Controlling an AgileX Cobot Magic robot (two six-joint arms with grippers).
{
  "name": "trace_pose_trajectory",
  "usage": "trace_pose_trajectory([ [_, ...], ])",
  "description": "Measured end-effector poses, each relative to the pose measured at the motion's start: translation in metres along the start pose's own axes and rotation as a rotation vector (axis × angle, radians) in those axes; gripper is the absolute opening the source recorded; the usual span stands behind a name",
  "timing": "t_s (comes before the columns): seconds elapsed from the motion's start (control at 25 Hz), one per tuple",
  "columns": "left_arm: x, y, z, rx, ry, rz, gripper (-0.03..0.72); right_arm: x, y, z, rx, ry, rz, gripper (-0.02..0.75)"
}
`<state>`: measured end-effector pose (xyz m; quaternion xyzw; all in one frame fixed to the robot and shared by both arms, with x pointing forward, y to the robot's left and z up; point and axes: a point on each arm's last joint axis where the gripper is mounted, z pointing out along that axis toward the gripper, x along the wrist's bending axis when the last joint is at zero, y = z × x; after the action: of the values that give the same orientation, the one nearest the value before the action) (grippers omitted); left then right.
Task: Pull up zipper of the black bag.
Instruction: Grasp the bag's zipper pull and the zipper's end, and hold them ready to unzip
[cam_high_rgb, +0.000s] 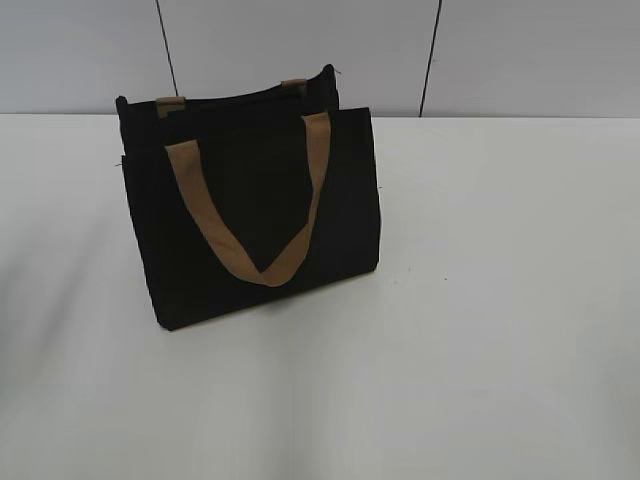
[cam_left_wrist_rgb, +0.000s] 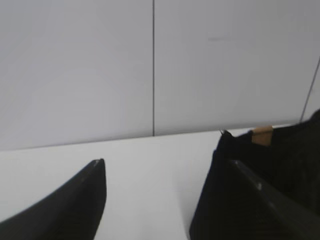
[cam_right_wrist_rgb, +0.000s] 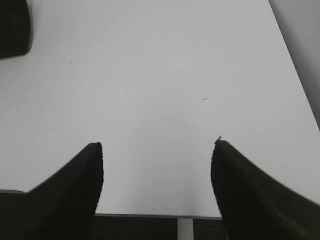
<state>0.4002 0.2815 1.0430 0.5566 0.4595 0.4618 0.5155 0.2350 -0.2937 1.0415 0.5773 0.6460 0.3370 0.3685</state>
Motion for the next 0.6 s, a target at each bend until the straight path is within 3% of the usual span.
trace_pose_trajectory([
  [0.28,-0.015,-0.057,0.058,0.142,-0.191,-0.04,0.552,0.0,0.0,0.0,0.0,0.0,0.0,0.514],
  [0.6,-0.019,-0.127,0.087,0.289,-0.386,-0.073,0.552,0.0,0.0,0.0,0.0,0.0,0.001,0.514],
])
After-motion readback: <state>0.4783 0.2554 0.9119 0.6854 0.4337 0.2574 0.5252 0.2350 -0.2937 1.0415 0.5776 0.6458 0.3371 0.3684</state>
